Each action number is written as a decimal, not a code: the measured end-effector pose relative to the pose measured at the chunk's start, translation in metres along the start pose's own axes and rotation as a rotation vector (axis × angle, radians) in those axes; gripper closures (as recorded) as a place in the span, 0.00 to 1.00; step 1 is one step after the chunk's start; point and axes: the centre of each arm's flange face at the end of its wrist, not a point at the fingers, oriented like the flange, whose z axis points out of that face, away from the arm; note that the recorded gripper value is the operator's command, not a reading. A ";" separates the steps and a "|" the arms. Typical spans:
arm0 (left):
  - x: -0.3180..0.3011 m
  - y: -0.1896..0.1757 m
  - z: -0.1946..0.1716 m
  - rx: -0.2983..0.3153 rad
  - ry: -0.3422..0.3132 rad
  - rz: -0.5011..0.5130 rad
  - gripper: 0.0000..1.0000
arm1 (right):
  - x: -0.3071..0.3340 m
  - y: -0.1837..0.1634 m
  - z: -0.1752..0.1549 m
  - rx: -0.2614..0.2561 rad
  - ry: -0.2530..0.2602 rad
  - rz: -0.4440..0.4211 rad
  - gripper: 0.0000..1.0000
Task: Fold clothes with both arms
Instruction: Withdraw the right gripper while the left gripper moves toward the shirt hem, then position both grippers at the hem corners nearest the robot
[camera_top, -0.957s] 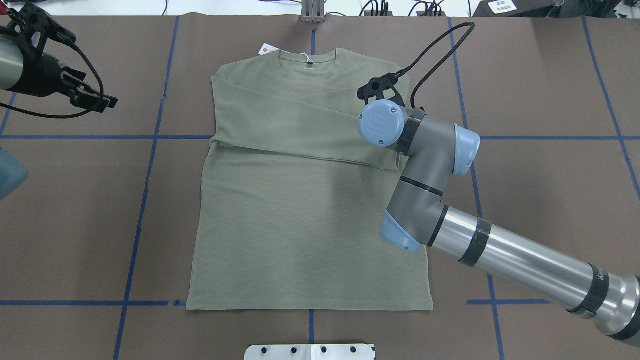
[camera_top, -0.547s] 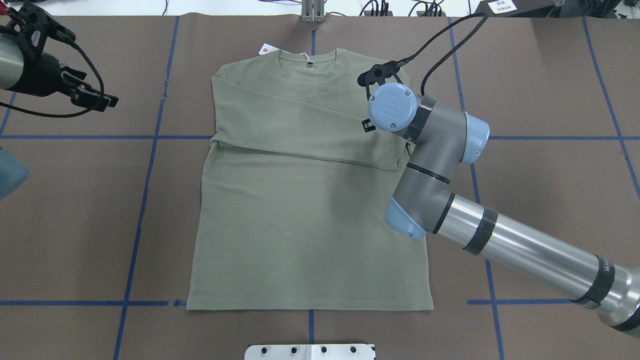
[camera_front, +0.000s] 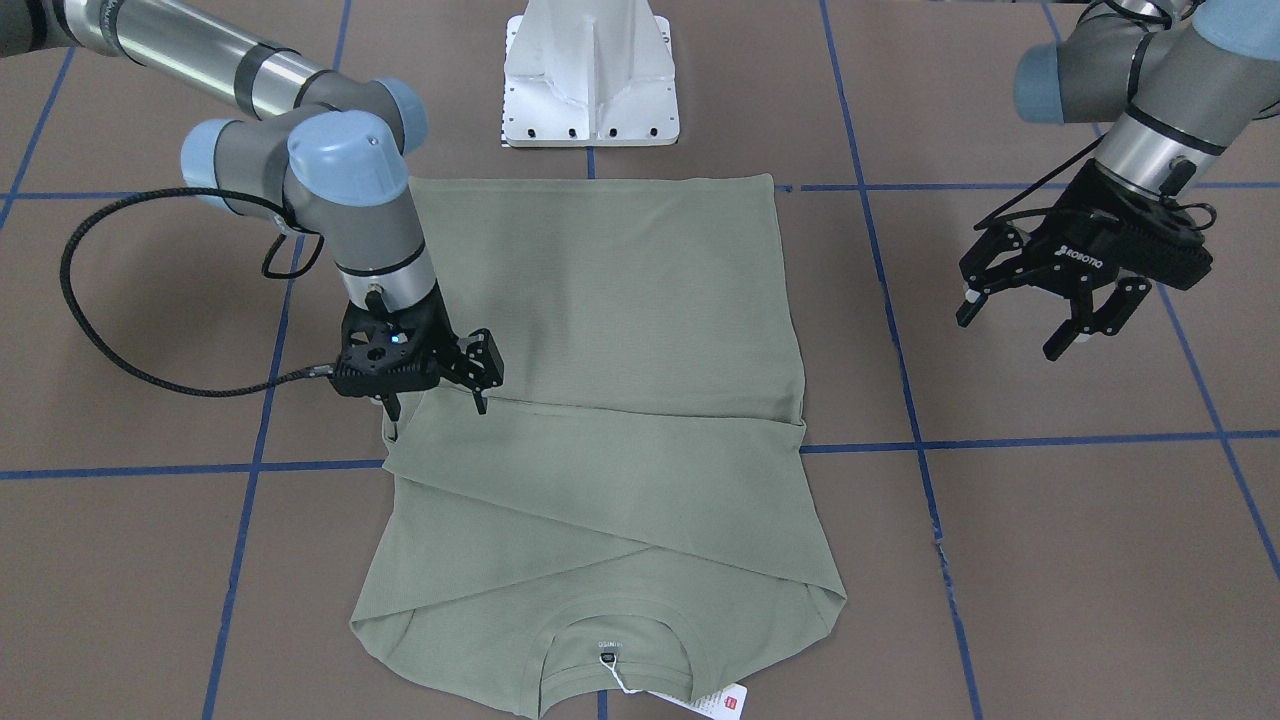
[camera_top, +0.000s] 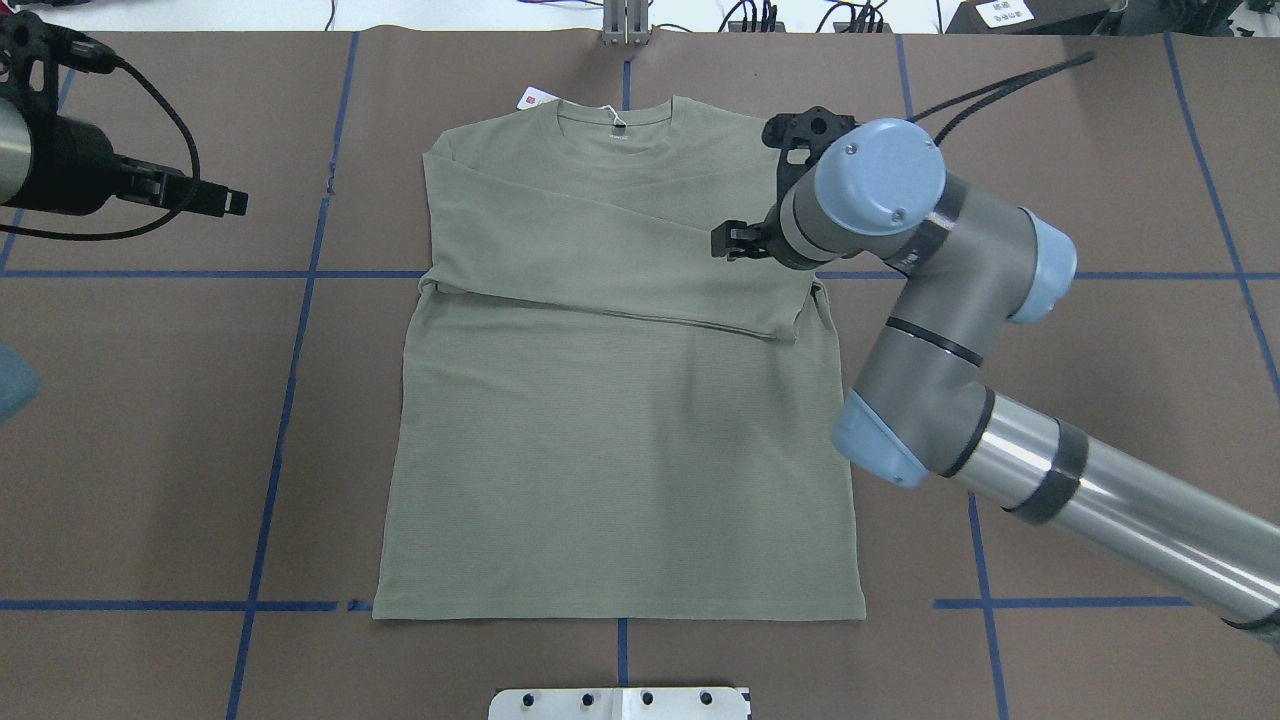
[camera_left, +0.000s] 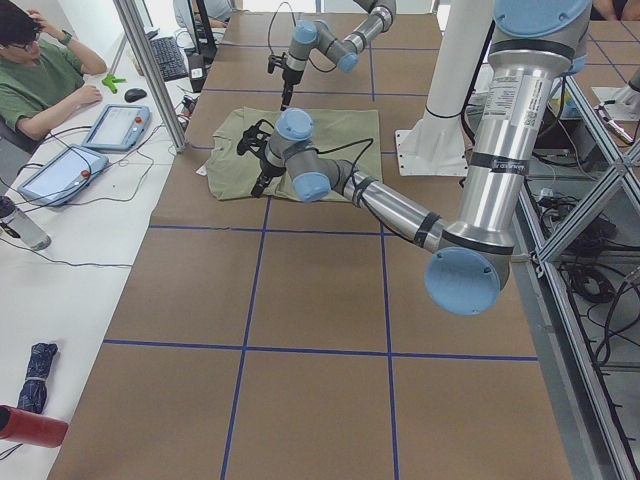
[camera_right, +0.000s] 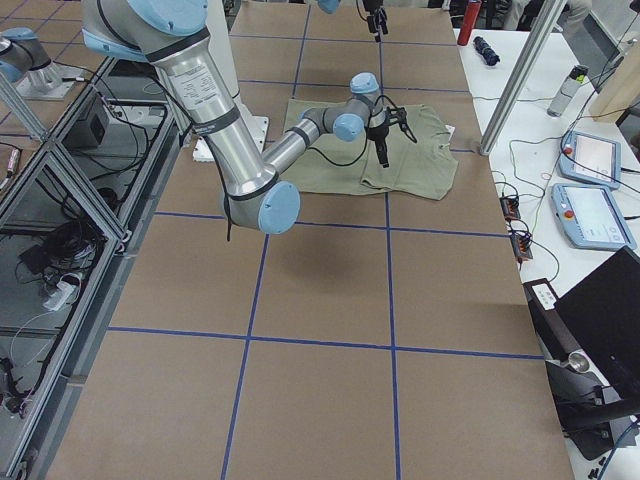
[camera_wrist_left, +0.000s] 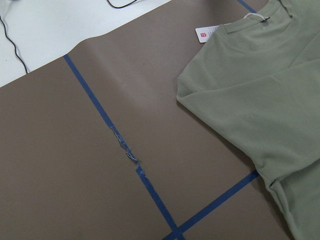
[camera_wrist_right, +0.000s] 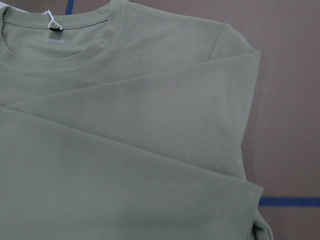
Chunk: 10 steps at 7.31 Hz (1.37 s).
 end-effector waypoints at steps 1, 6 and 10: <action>0.003 0.031 -0.003 0.014 0.056 -0.087 0.00 | 0.015 0.034 -0.033 -0.012 -0.055 0.101 0.00; 0.103 0.195 0.037 -0.009 0.125 -0.418 0.00 | 0.100 0.227 -0.076 0.052 -0.194 0.331 0.02; 0.170 0.285 0.076 -0.102 -0.015 -0.482 0.07 | 0.115 0.255 -0.073 0.058 -0.171 0.343 0.01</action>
